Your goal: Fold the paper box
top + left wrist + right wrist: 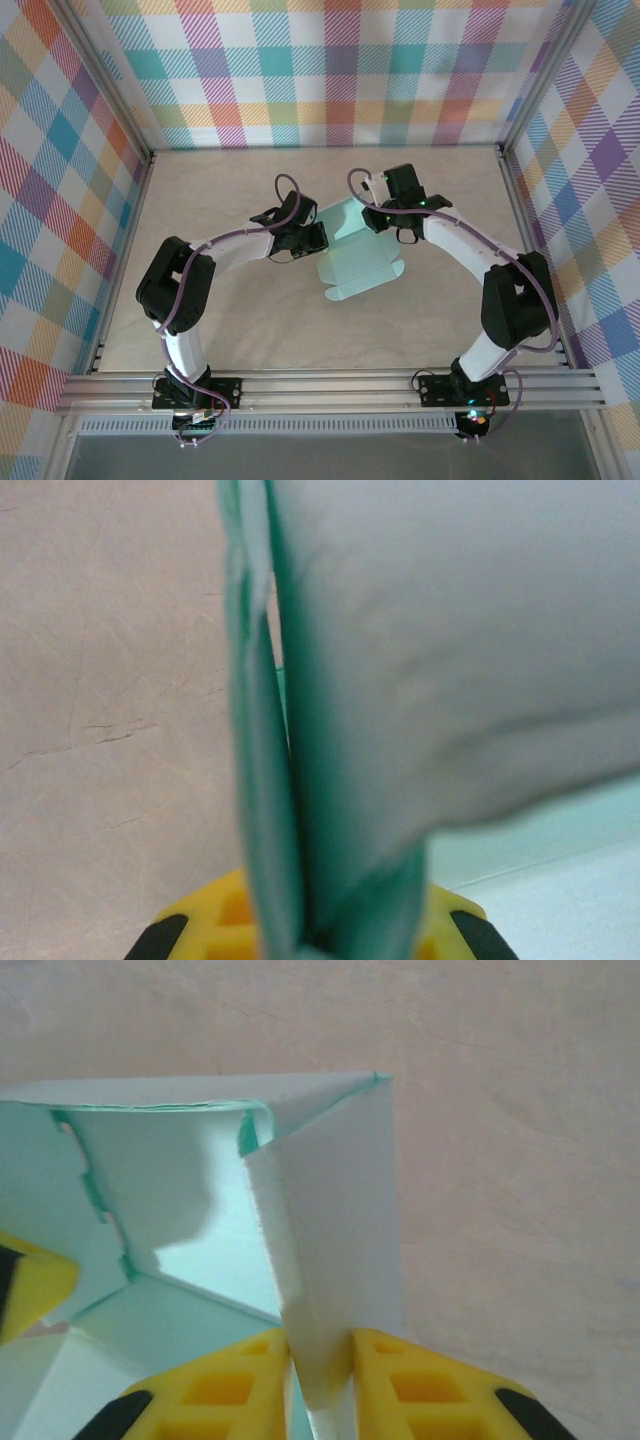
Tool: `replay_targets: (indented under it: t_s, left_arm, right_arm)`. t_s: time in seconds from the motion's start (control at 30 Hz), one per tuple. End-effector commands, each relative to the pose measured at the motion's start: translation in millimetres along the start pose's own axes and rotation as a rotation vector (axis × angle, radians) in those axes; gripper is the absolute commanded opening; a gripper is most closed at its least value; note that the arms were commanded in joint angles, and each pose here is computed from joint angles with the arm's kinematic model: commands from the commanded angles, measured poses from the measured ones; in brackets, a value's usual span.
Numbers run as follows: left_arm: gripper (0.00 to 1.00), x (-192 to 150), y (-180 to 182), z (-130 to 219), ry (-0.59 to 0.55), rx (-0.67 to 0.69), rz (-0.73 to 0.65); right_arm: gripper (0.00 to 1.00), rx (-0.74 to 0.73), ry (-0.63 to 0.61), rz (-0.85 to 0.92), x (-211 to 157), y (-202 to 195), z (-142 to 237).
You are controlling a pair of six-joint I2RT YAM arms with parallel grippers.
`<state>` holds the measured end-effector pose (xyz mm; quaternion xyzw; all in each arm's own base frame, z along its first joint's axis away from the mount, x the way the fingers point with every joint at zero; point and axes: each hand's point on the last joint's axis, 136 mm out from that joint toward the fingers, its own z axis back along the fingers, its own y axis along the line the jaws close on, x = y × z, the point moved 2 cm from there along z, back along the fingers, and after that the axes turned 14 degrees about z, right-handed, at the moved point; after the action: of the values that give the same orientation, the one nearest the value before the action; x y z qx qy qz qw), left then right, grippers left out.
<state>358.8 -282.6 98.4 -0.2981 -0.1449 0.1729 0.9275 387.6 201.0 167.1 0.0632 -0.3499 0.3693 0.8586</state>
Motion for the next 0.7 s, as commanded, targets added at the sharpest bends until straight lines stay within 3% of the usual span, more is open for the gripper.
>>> replay_targets:
  t_s: [0.0,0.3,0.67]
  left_arm:
    - [0.0,3.0,-31.2,4.9,0.0,-0.113,-0.032]
    - [0.0,2.5,-32.0,4.0,0.003,-0.115,-0.033]
    - [0.0,2.3,-32.3,6.2,0.002,-0.115,-0.035]
  right_arm:
    - [0.17,-0.037,0.056,0.086,-1.0,9.1,-8.1]
    - [0.04,-0.218,0.112,0.183,3.1,7.4,-15.1]
    - [0.15,-0.274,0.159,0.228,3.8,6.9,-28.6]
